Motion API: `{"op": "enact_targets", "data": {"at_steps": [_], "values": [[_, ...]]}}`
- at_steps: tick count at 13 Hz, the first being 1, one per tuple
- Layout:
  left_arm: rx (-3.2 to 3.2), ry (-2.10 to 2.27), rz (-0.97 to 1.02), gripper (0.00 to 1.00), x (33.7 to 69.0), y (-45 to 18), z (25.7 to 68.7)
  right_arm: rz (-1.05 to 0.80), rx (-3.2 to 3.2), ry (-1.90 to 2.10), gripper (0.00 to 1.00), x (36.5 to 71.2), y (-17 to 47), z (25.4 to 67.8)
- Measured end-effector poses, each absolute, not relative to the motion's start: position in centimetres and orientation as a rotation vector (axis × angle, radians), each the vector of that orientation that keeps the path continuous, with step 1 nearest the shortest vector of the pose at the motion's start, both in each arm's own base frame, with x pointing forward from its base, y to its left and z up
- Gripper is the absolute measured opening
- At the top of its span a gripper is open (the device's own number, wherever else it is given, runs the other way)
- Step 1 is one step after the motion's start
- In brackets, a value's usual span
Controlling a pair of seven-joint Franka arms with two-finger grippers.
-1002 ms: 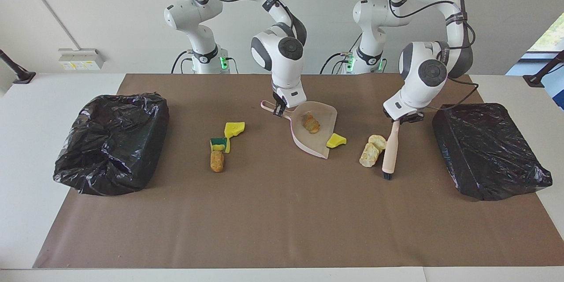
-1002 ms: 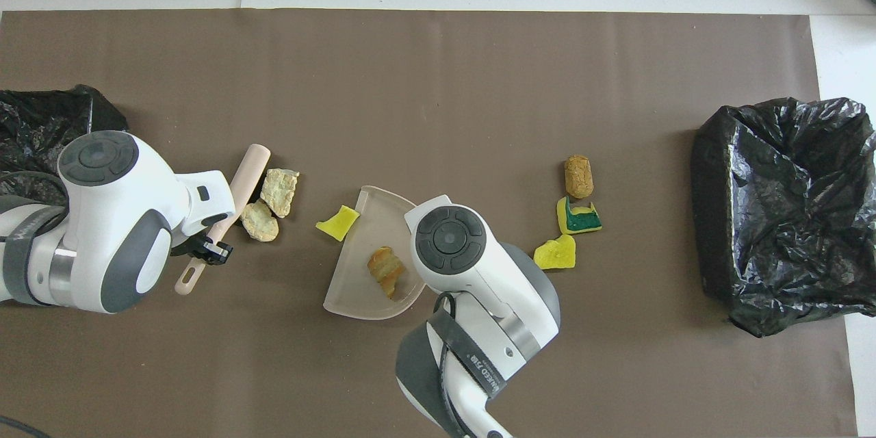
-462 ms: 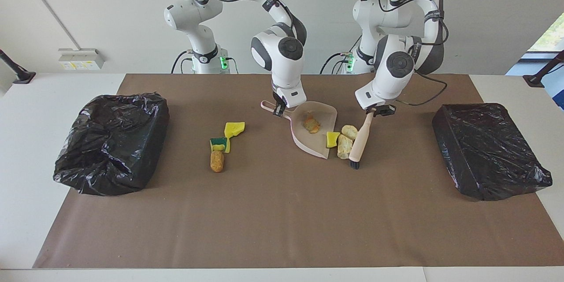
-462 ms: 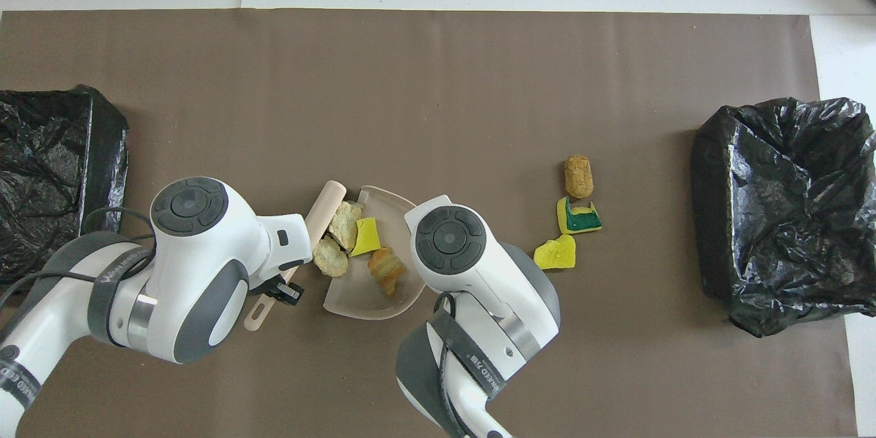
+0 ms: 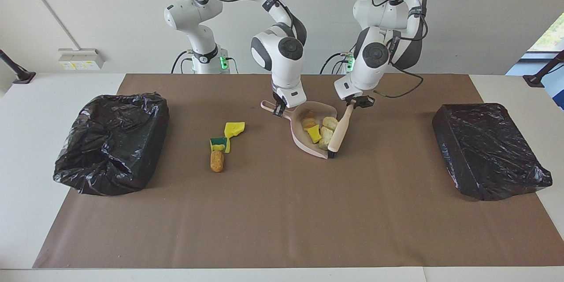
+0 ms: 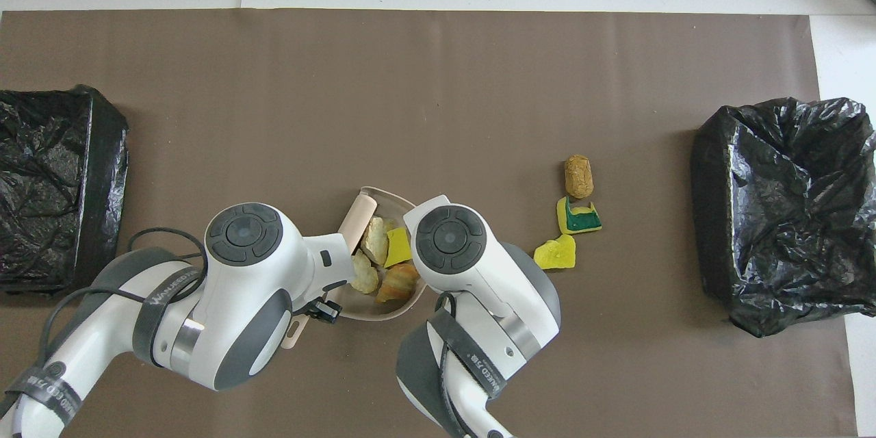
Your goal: Sweep and dump trash in bin
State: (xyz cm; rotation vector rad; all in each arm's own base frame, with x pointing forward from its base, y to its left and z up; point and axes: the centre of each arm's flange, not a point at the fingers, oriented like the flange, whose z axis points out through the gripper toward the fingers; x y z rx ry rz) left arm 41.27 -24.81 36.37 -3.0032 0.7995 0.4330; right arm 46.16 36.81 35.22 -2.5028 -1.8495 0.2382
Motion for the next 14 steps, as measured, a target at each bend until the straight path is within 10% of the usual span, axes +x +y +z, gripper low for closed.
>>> {"op": "enact_targets", "data": {"at_steps": [14], "values": [[-3.010,0.756,0.465,0.26,40.9,-25.3,38.7,0.246,-2.476,-1.878,0.31,46.6,36.2,35.3]]}}
